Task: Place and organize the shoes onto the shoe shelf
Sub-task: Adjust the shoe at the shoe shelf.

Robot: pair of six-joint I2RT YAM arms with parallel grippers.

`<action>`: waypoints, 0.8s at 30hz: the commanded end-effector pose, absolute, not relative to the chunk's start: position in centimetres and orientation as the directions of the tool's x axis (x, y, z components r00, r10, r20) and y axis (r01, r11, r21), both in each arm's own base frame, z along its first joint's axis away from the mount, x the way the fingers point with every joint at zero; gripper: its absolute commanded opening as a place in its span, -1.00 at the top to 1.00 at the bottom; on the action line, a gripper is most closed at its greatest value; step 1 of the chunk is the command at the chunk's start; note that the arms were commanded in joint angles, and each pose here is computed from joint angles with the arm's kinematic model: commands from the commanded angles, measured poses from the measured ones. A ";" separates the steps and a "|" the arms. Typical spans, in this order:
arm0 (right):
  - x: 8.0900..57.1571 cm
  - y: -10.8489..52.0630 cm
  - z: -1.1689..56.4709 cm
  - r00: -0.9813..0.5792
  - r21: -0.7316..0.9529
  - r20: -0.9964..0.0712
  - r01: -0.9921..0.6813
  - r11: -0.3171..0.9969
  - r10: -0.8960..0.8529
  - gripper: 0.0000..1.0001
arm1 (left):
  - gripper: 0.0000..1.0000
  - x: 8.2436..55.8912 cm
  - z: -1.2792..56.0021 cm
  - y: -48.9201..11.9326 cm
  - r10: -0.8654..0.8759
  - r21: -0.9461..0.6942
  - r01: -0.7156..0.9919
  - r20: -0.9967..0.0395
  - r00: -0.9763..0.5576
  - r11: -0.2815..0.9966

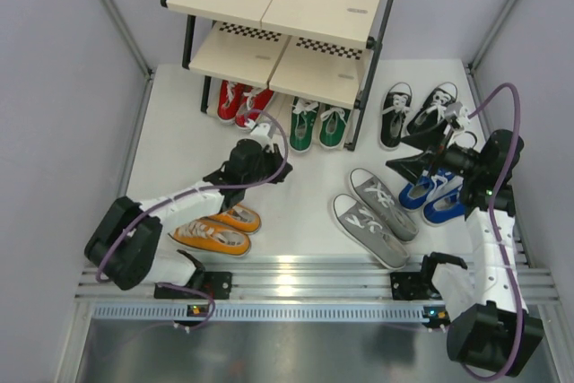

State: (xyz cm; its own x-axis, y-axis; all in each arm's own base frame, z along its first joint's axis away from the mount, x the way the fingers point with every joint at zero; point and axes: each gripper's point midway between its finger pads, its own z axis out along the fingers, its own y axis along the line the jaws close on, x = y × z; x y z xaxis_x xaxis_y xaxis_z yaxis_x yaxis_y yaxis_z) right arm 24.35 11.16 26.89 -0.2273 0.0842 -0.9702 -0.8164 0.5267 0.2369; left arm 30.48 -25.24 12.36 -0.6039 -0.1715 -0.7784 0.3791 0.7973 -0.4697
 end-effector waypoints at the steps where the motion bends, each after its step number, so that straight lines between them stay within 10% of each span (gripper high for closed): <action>1: 24.5 10.7 28.6 -0.141 0.148 -0.989 -0.831 0.537 0.055 -0.99 | 0.89 30.6 10.1 -26.6 -0.138 -0.472 0.378 -0.751 -0.646 0.797; 24: 24.7 10.1 28.8 -0.129 0.137 -0.990 -0.824 0.550 0.053 -0.99 | 0.92 42.3 5.9 -27.9 -0.130 -0.273 0.147 -0.781 -0.611 0.951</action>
